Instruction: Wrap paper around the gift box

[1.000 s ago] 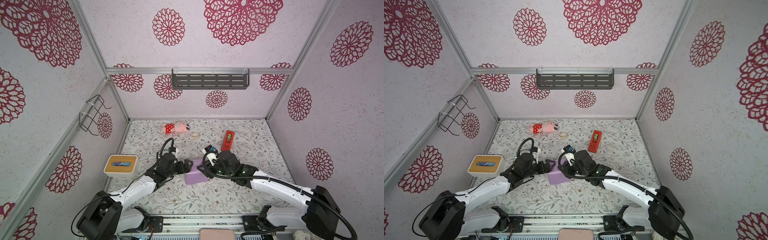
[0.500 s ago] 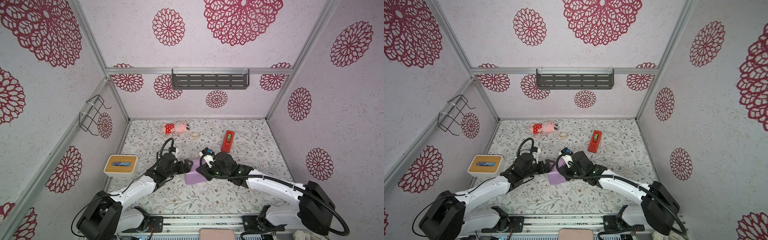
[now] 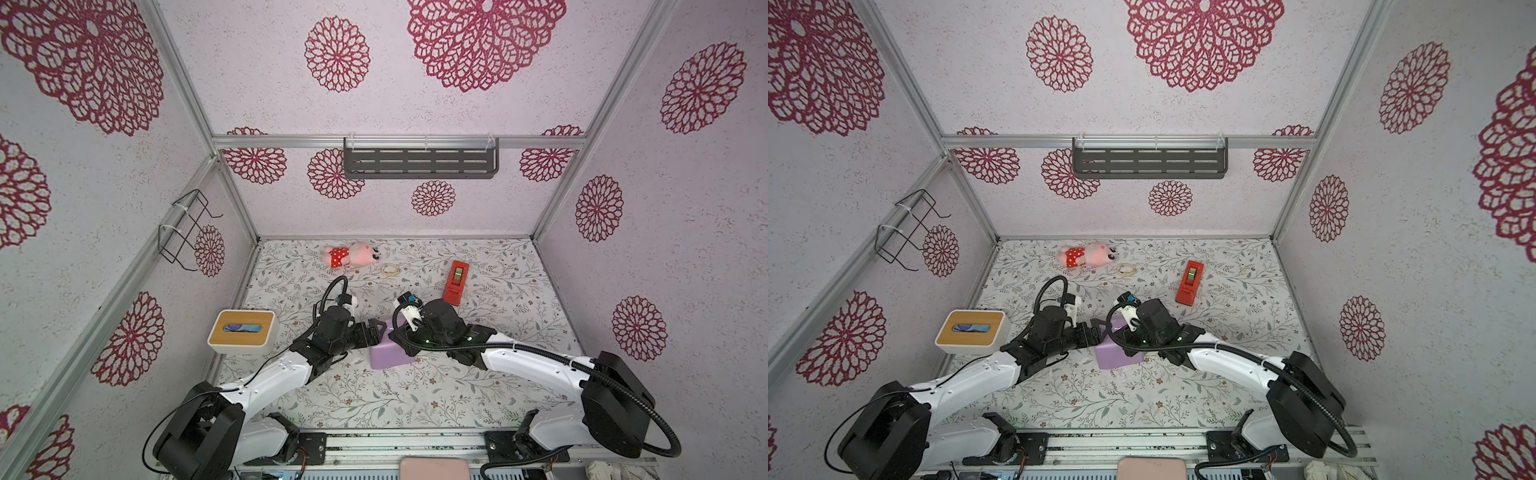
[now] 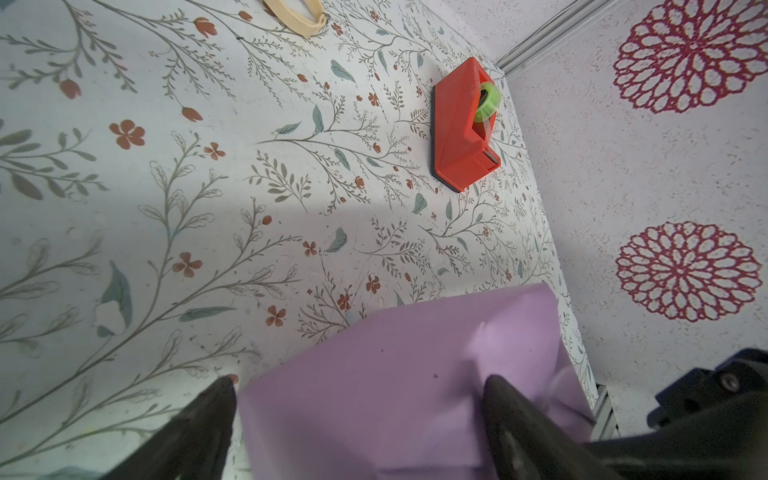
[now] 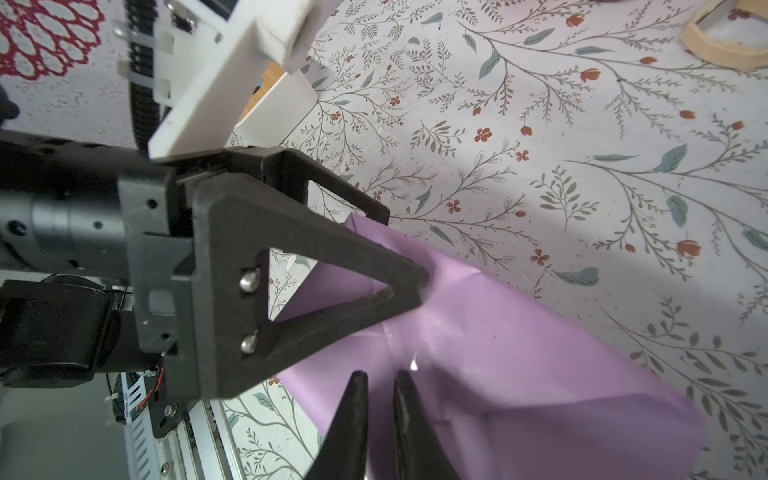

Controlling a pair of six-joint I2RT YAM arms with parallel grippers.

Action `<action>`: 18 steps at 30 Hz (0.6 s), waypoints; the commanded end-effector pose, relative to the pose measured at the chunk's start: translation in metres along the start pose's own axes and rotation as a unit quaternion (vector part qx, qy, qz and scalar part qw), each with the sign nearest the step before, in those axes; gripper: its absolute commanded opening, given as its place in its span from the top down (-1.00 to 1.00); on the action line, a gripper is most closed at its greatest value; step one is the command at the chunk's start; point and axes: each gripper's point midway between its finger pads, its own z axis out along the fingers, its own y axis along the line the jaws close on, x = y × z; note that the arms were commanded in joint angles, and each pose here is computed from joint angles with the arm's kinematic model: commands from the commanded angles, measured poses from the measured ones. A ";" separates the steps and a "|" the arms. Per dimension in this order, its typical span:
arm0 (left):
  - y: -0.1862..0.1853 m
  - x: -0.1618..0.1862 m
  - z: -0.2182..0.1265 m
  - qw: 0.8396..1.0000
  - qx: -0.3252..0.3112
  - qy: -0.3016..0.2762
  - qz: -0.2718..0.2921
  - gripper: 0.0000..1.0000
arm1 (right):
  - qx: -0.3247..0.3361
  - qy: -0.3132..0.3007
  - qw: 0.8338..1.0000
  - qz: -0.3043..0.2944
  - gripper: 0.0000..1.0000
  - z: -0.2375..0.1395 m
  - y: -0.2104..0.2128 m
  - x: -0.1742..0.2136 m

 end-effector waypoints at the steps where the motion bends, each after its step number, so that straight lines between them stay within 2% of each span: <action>1: 0.038 0.043 0.000 0.995 -0.062 0.072 -0.001 -0.89 | 0.016 -0.025 0.999 0.013 0.67 0.000 -0.005 -0.018; 18: 0.038 0.044 0.001 0.995 -0.061 0.074 -0.003 -0.89 | 0.050 -0.035 0.997 0.041 0.71 0.011 -0.030 -0.031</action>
